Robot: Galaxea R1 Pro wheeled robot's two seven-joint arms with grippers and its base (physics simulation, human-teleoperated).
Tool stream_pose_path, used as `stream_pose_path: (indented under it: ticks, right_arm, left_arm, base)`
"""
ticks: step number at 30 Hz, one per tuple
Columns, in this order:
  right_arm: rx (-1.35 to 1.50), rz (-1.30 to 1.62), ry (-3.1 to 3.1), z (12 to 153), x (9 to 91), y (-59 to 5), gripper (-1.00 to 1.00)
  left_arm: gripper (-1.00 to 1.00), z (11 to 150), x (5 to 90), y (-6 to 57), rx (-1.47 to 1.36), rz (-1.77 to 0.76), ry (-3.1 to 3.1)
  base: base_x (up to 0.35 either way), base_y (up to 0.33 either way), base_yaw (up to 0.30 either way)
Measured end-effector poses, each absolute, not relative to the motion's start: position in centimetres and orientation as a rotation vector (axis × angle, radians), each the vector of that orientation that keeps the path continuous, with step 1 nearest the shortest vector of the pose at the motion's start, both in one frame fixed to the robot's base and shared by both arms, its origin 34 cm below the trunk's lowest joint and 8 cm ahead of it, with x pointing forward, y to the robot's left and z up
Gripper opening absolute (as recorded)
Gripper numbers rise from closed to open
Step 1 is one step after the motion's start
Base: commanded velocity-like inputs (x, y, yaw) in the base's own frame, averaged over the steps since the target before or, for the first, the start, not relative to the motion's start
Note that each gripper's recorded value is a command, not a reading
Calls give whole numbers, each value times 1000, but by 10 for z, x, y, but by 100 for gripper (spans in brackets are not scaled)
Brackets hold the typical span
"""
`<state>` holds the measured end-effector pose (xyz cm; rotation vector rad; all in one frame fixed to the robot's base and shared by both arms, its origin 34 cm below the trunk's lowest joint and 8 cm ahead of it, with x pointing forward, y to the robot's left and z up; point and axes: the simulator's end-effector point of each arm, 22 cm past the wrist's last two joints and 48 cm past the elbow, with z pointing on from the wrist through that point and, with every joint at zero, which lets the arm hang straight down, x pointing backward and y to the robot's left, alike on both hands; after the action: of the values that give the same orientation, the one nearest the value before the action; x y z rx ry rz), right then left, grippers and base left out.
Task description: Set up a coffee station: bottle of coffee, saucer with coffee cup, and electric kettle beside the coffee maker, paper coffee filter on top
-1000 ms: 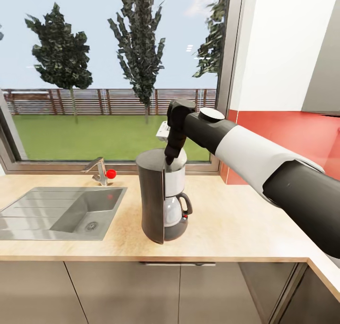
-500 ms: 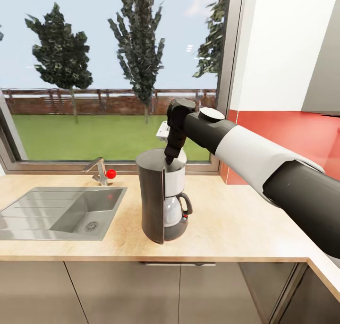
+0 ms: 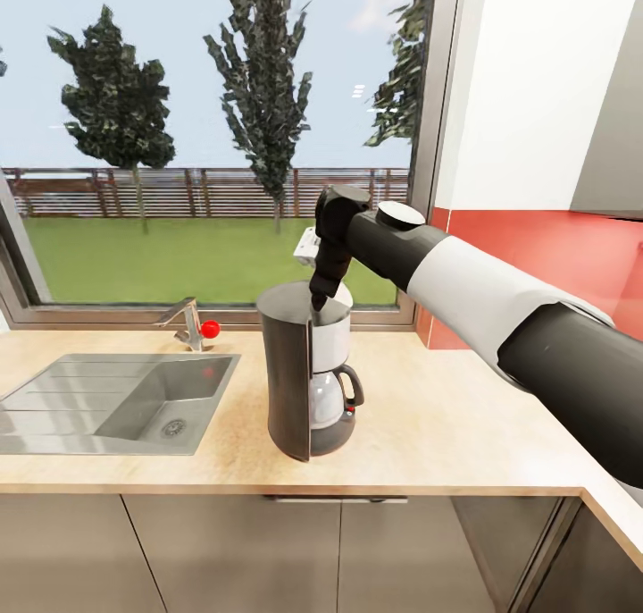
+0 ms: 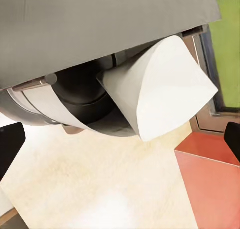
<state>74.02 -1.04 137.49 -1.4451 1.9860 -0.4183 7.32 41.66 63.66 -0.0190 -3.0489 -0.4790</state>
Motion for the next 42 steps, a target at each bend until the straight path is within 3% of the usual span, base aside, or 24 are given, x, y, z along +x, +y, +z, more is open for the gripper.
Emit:
stream_pose_path:
  ticks: [17, 42]
  right_arm:
    - [-1445, -420, 1987, 1374, 741, -11, 100]
    - [-1445, -424, 1989, 1374, 741, -12, 100]
  left_arm:
    - [100, 636, 73, 416, -19, -477, -3047]
    - [100, 636, 75, 416, -20, -479, -3050]
  base:
    - [-21, -13, 0]
    - [-309, -43, 0]
